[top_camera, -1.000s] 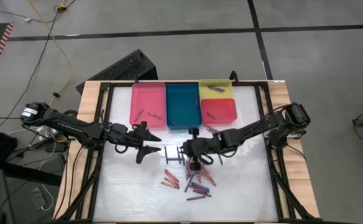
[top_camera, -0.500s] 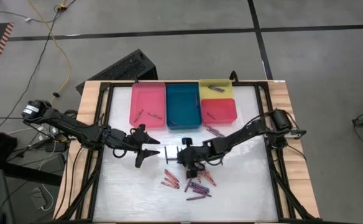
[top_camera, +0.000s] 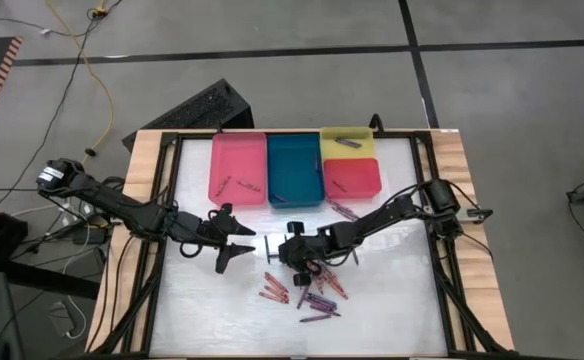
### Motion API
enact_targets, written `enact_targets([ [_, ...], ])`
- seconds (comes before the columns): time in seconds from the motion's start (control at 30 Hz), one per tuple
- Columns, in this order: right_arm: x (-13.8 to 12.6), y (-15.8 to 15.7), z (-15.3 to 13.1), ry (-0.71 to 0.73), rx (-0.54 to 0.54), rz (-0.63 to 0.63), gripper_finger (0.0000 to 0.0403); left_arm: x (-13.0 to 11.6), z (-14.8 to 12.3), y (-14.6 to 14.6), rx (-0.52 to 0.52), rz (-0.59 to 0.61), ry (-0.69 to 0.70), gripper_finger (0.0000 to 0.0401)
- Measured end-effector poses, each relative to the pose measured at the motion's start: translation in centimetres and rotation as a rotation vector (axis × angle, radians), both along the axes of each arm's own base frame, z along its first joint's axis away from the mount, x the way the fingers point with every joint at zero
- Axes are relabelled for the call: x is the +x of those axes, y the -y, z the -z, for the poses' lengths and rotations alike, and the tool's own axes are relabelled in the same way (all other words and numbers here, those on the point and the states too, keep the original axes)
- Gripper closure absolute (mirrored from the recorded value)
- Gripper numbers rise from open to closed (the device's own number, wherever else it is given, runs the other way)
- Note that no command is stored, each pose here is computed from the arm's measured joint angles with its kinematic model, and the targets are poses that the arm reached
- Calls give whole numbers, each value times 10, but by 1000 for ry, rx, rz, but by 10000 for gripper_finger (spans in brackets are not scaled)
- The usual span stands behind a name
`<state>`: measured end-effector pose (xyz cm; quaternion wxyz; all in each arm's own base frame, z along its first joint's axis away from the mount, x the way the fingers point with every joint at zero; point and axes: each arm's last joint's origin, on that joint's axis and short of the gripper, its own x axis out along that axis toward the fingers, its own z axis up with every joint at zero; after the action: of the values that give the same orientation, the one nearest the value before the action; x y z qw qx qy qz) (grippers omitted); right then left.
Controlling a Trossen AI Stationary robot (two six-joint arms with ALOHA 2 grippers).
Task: Sort crayons
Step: Put the violet crayon into the blue bin
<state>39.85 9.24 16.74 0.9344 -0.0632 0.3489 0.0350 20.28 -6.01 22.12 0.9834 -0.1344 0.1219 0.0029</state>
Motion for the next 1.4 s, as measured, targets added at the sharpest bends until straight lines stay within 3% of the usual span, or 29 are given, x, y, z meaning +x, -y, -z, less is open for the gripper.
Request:
enact_targets([
  [0.6,2,17,1,-10,-48,54,333,0,0,-1,42,-27,2,197],
  [1.03,2,14,1,-12,-30,41,260,0,0,-1,44,-26,2,197],
  [1.4,2,14,1,-13,-27,41,270,0,0,-1,42,-27,1,197],
])
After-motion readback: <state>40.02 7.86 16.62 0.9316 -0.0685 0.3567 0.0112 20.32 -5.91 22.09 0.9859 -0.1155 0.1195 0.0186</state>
